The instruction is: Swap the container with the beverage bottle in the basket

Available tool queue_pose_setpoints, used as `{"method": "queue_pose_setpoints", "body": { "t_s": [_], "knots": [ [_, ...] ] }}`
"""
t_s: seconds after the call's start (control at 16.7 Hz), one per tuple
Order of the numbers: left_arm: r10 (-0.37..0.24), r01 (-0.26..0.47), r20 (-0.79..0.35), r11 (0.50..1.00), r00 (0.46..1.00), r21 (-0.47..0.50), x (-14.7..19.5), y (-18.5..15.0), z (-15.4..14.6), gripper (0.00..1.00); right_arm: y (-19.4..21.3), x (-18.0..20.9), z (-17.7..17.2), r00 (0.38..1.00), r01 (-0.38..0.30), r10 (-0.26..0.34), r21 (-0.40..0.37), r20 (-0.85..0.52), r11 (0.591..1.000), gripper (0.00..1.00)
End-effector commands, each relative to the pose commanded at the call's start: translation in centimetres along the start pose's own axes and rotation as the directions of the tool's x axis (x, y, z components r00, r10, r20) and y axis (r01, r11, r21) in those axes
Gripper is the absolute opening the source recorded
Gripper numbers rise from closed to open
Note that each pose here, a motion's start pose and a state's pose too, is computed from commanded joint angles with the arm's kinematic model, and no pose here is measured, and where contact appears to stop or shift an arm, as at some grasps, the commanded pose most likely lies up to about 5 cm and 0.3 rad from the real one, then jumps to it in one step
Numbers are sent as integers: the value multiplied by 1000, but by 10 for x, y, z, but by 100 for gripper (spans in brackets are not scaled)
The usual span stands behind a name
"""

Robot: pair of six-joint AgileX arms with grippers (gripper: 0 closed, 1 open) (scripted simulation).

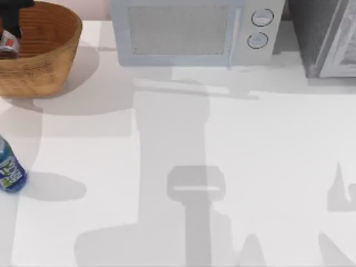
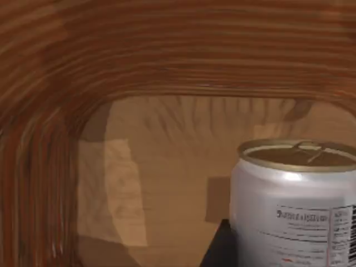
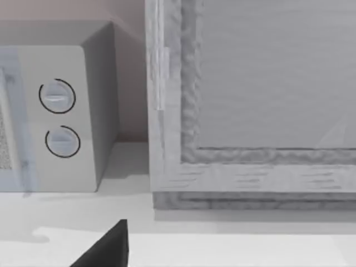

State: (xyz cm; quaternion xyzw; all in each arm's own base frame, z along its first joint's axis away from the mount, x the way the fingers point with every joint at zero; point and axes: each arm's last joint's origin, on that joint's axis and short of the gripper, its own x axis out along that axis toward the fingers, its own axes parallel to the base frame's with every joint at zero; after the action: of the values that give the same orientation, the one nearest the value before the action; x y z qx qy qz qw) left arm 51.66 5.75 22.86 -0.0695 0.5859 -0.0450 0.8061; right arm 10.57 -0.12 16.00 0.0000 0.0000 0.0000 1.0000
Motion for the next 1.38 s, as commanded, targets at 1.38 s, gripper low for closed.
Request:
{"method": "queue_pose_setpoints", "body": {
  "t_s": [1.38],
  "knots": [
    [8,-168,909,983,416,68,-94,-50,-397,0,0,0,0,1000,0,0,0,0,1000,100]
  ]
}}
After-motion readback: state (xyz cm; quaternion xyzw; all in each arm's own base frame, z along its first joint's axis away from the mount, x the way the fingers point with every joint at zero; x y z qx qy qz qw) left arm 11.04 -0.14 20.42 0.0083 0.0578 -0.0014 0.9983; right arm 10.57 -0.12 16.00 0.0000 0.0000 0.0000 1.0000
